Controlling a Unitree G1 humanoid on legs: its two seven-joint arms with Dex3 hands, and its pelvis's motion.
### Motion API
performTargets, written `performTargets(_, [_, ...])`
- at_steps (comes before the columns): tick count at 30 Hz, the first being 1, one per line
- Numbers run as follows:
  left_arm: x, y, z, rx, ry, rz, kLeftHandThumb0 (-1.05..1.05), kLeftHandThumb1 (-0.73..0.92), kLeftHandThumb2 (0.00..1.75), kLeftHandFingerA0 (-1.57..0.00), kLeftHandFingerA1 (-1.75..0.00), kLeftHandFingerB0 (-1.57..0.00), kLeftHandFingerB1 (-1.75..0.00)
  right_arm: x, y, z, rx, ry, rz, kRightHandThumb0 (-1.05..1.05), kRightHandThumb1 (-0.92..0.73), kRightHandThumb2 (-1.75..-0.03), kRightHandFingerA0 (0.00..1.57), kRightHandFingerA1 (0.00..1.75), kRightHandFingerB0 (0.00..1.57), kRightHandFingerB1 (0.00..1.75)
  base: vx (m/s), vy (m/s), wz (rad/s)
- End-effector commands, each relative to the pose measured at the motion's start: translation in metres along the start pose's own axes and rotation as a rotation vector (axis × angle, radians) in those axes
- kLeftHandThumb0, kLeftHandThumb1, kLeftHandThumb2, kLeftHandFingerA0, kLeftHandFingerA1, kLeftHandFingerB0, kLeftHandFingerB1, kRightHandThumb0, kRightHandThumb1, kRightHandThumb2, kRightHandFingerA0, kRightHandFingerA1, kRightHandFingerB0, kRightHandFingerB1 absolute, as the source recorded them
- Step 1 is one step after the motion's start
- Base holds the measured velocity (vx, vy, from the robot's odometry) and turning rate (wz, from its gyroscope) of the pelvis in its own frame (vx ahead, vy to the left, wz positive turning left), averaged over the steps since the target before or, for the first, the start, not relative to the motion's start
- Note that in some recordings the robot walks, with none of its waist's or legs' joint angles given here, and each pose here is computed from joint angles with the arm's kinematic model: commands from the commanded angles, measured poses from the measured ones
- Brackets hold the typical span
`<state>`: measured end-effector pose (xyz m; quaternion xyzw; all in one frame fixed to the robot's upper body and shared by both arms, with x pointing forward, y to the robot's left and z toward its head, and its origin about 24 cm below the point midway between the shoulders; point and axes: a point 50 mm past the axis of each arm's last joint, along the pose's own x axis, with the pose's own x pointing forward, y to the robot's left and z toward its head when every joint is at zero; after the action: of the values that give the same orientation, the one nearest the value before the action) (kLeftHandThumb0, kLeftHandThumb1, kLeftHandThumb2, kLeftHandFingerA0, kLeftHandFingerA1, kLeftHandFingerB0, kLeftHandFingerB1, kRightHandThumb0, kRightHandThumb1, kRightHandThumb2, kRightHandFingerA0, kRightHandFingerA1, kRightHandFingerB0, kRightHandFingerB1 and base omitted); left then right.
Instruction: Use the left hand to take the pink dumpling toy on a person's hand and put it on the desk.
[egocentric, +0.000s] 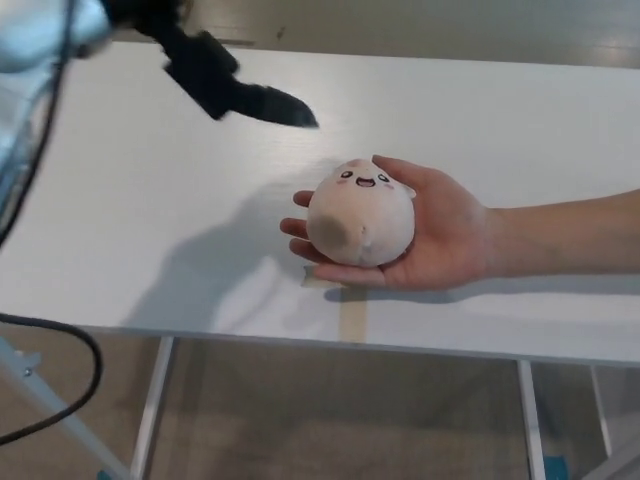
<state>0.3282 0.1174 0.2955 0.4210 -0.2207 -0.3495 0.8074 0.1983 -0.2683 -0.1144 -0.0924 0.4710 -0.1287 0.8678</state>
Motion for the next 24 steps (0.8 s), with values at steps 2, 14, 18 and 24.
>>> performTargets(2, [0.036,-0.030,-0.021,0.196,0.244,-0.098,-0.28,0.17,0.80,-0.09,-0.51,-0.09,-0.50,0.000,-0.003,0.000,0.023,0.023,0.026,-0.22,-0.69,-0.61,0.63,0.44,0.55,0.43,0.00,0.000,0.00])
performTargets(14, [0.057,-0.071,-0.037,0.308,0.347,-0.201,-0.28,0.17,0.80,-0.08,-0.51,-0.07,-0.49,0.000,-0.001,0.001,0.013,0.026,0.049,-0.23,-0.69,-0.61,0.61,0.43,0.54,0.42,0.00,0.000,0.00])
performTargets(18, [0.060,-0.078,-0.038,0.324,0.366,-0.218,-0.27,0.17,0.81,-0.10,-0.51,-0.09,-0.50,0.000,-0.001,0.002,0.011,0.026,0.046,-0.22,-0.69,-0.61,0.61,0.43,0.54,0.42,0.00,0.000,0.00])
performTargets(24, [0.066,-0.095,-0.040,0.306,0.365,-0.252,-0.28,0.17,0.80,-0.09,-0.51,-0.08,-0.50,0.000,0.000,0.003,0.002,0.022,0.052,-0.22,-0.69,-0.61,0.61,0.43,0.56,0.43,0.00,0.000,0.00])
